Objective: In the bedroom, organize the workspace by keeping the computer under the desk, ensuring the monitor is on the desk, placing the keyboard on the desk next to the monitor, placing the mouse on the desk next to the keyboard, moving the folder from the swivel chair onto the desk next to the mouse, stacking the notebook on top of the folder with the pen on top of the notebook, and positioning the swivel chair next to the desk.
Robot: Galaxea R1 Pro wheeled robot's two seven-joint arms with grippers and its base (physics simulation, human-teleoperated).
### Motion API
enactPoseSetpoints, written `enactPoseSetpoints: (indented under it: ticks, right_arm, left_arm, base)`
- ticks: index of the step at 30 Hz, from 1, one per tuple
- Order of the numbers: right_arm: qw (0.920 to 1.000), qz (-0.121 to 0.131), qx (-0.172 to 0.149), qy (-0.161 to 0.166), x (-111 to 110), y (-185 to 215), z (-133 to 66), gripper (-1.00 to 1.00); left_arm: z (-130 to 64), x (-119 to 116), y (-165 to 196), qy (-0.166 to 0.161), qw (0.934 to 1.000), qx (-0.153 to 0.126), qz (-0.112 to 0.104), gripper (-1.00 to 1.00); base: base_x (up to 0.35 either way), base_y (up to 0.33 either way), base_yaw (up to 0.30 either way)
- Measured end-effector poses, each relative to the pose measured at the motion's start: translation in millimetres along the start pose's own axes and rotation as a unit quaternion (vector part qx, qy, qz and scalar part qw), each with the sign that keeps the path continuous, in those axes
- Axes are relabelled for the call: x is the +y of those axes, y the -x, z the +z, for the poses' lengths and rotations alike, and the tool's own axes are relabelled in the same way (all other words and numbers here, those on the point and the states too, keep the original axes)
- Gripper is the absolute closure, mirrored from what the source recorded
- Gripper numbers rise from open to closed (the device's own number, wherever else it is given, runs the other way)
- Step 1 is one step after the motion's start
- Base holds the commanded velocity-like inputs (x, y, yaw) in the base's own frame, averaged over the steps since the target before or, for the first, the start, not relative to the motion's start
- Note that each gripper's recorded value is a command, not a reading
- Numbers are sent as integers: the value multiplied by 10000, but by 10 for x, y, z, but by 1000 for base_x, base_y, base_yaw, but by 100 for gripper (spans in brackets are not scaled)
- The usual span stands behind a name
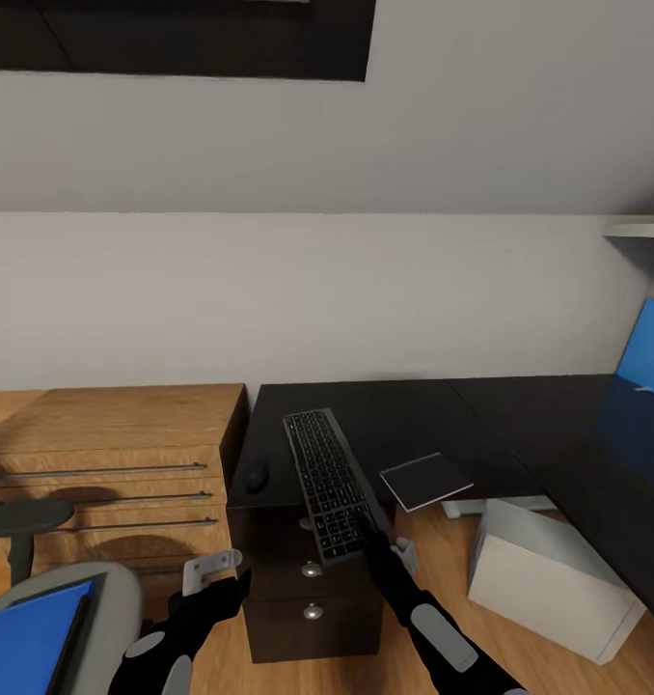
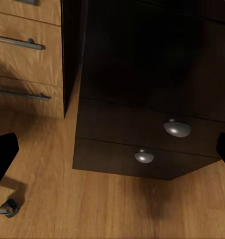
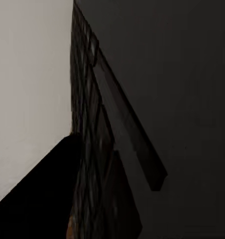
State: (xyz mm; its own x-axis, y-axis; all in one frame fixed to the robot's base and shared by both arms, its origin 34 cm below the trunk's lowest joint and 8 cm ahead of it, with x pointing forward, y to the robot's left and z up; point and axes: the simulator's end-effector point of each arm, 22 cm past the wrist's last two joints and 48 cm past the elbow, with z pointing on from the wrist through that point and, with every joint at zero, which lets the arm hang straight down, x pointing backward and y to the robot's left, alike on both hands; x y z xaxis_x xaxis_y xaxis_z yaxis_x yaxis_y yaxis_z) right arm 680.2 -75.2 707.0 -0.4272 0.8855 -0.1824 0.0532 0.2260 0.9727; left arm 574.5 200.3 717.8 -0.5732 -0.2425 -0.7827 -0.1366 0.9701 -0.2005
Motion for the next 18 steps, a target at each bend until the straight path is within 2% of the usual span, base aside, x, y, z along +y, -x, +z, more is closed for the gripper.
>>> enactPoseSetpoints:
  ticks: [18]
  right_arm:
    - [10000, 57, 55, 39, 325, 62, -22, 100]
  left_arm:
    - [-159, -55, 263, 20, 10000, 1, -10, -100]
  base:
    - [0, 0, 0]
